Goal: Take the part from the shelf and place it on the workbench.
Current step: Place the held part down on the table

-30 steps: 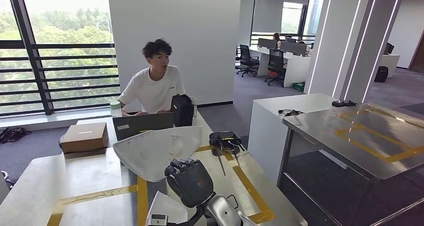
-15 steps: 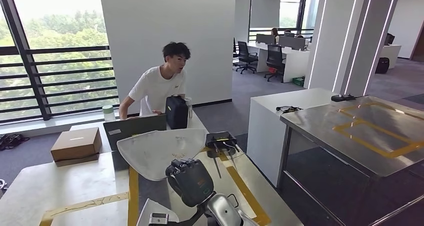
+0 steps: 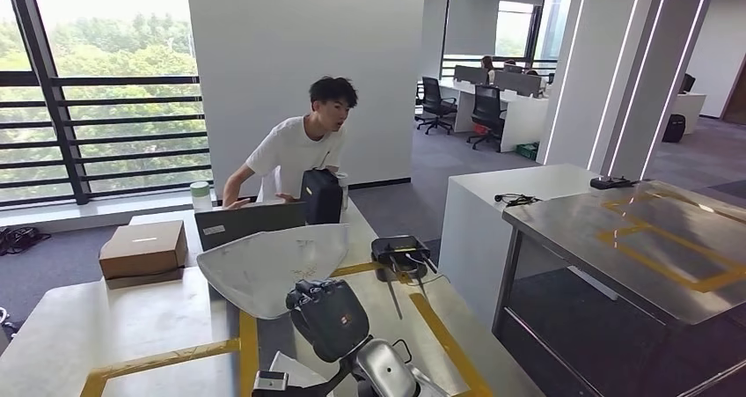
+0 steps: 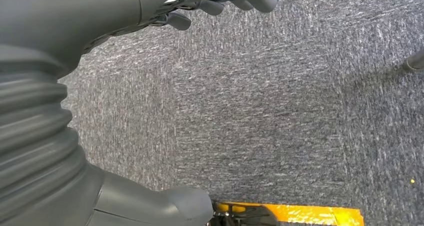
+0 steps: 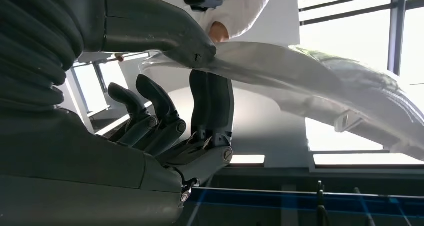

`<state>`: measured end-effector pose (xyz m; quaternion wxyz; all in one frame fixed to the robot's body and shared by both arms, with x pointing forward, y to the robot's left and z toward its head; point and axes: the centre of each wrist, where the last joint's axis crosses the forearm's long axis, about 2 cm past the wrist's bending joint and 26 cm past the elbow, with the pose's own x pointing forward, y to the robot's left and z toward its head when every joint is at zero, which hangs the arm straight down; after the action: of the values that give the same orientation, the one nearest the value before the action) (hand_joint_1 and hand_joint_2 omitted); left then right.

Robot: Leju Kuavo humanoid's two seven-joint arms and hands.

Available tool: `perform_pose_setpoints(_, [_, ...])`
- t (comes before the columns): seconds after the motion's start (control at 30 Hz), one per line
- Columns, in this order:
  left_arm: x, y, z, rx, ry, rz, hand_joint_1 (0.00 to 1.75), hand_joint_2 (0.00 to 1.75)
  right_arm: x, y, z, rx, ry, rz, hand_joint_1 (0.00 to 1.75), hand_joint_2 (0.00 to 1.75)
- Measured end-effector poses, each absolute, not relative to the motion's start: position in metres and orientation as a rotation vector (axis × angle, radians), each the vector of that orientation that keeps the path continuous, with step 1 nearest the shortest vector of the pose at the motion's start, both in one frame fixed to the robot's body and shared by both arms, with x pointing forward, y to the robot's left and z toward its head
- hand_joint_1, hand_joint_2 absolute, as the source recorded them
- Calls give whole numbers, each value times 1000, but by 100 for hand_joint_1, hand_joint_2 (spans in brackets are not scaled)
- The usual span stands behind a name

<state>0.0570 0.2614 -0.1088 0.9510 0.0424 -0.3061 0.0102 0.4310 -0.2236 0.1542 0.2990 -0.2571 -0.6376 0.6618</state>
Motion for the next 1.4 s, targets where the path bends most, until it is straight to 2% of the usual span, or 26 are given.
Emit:
perform_pose_setpoints(0.57, [61,249,-107,57,-622,8,0,175,458,-199,199,-710,-1632,1738,159,175])
perform_pose_setpoints(1.4, [65,243,-106,41,-623,-4,0,175,462,-198,202,-693,-1488,1725,159,175])
